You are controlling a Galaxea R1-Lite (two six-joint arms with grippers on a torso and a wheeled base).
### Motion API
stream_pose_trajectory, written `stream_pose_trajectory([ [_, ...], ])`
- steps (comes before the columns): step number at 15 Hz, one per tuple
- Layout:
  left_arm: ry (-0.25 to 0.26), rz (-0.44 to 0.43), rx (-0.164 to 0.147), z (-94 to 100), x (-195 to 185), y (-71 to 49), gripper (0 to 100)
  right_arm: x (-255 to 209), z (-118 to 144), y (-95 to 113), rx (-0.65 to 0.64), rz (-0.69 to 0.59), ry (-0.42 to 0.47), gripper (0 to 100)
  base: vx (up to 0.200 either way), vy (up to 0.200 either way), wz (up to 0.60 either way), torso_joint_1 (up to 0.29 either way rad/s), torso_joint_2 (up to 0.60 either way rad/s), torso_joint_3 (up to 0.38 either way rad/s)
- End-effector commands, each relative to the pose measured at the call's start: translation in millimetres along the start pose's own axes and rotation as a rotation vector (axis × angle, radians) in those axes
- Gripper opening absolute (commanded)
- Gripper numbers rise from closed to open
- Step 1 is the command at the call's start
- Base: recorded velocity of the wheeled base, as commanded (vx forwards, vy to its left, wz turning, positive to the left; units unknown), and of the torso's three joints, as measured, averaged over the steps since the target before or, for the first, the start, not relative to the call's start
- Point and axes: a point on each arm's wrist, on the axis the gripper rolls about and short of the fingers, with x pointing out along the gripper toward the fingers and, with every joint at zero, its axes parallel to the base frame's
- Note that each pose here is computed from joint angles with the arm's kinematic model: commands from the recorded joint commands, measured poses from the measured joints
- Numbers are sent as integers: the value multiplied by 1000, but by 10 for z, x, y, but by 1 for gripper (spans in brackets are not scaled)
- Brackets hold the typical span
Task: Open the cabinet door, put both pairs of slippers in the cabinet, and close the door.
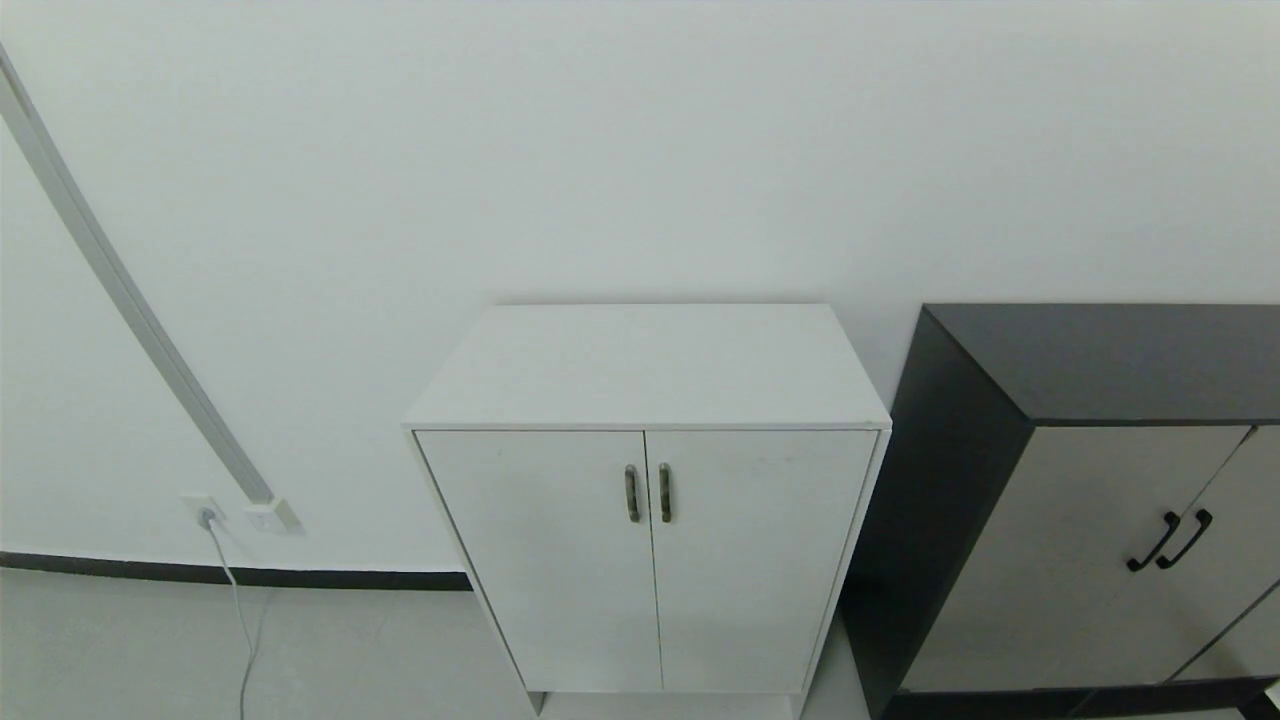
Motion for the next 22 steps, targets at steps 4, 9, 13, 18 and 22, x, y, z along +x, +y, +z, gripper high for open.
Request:
stream_pose_trajectory([
  [4,0,2,-1,0,1,1,0,-29,-8,-4,42,-41,-41,0,0,0,0,0,0,0],
  [9,0,2,-1,0,1,1,0,-31,3,-20,100,-110,-55,0,0,0,0,0,0,0],
  [13,0,5,7,0,1,1,0,-31,3,-20,100,-110,-55,0,0,0,0,0,0,0],
  [18,0,2,9,0,1,1,0,-29,4,-19,96,-109,-53,0,0,0,0,0,0,0],
  [22,-1,2,9,0,-1,1,0,-29,0,-14,83,-85,-49,0,0,0,0,0,0,0],
])
